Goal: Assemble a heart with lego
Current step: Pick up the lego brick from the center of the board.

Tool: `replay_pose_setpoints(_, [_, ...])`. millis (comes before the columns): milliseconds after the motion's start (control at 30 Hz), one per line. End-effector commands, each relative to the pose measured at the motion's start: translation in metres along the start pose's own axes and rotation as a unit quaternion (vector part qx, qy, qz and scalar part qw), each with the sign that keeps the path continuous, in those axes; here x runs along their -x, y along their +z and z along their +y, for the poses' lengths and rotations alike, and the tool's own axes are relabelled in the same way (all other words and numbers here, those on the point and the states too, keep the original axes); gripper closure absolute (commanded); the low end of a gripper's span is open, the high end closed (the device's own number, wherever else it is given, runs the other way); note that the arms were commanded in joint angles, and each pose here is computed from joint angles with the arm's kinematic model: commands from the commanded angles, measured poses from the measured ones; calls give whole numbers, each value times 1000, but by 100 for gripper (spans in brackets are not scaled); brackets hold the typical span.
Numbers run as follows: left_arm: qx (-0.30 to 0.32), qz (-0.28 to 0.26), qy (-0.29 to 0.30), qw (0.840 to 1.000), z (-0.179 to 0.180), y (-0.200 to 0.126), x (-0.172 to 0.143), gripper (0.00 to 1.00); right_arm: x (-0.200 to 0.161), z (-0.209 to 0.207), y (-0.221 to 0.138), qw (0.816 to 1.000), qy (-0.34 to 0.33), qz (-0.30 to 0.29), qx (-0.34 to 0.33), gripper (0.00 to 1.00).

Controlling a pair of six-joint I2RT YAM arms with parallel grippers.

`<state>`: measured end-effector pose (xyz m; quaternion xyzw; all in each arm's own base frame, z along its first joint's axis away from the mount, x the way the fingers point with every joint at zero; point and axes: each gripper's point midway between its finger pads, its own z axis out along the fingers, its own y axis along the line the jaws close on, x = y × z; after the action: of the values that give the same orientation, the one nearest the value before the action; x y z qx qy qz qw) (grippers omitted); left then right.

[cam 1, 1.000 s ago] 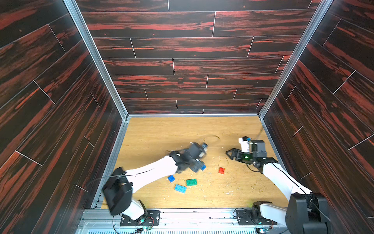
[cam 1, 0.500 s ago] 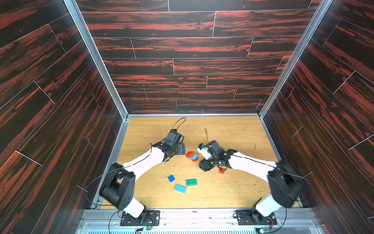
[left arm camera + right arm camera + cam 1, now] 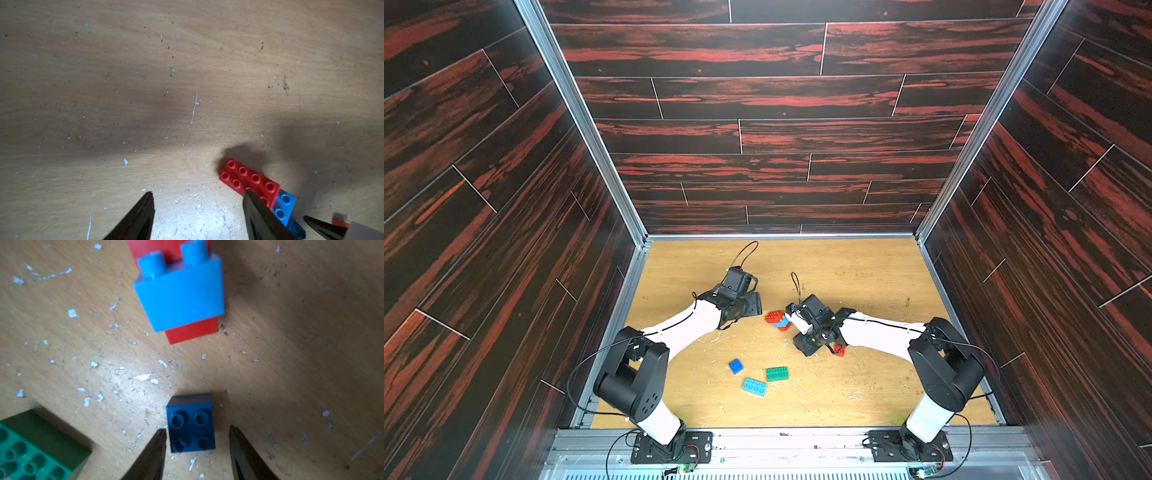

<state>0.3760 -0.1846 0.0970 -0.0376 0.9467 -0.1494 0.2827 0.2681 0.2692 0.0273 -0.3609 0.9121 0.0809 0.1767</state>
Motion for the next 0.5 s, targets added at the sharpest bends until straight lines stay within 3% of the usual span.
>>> replay_pose_setpoints(0, [-3, 3, -12, 1000, 3, 4, -2, 29, -10, 2, 9, 1000, -2, 17, 4, 51])
replay_pose_setpoints(133, [-5, -2, -16, 1000, 3, 4, 0, 30, -1, 1, 5, 1000, -2, -2, 1, 60])
replay_pose_setpoints(267, [-5, 1, -19, 1000, 5, 5, 0, 30, -6, 5, 13, 1000, -9, 17, 12, 61])
replay_pose_setpoints(467, [-8, -2, -20, 1000, 6, 3, 2, 30, 1, 2, 8, 1000, -9, 5, 1, 72])
